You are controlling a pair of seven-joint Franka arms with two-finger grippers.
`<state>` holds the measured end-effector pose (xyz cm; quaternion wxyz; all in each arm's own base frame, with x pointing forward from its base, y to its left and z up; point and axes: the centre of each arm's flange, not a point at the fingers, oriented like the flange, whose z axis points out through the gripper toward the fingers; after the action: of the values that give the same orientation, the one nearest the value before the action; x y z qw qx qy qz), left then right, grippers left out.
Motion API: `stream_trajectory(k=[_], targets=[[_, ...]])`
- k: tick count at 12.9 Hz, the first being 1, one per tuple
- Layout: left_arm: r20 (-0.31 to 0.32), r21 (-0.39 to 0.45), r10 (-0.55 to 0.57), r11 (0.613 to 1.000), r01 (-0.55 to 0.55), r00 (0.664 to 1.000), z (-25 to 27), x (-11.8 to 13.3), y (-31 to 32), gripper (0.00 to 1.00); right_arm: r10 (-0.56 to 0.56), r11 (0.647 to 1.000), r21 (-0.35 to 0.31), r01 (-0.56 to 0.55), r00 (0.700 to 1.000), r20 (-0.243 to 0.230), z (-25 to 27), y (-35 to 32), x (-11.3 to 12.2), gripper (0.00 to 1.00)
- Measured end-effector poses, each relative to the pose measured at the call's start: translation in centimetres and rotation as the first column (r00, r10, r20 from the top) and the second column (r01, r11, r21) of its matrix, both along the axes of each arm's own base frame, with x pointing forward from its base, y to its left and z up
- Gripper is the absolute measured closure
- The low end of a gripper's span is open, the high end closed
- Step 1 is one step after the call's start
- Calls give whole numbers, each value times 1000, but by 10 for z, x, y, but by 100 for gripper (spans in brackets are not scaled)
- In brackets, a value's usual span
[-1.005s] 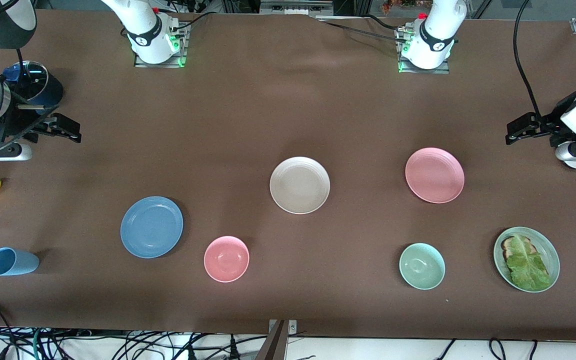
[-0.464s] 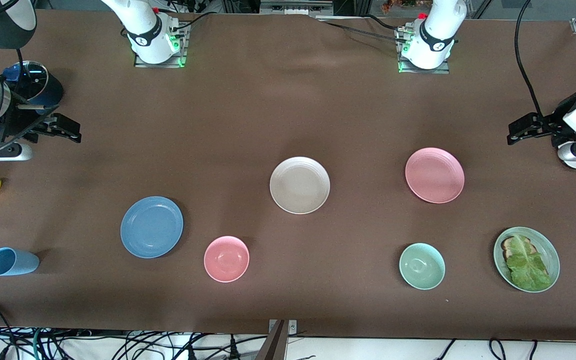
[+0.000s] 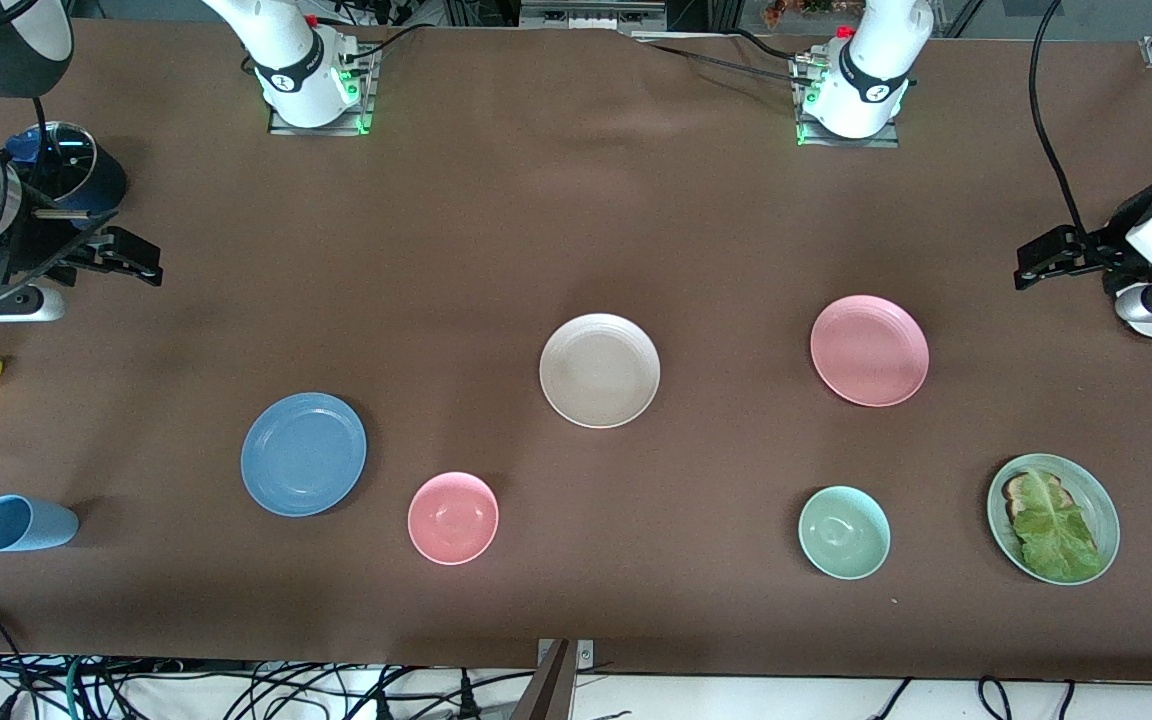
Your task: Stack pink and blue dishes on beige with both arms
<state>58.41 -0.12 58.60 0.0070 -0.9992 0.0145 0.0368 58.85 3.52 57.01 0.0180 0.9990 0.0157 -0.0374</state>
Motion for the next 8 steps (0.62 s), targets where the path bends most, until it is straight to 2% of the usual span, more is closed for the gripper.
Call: stream_trajectory(k=[8], targets=[[0, 0, 0, 1000, 0, 1000, 0, 0, 0, 0, -4, 1000, 0, 4, 1000, -5, -3, -2, 1, 0]])
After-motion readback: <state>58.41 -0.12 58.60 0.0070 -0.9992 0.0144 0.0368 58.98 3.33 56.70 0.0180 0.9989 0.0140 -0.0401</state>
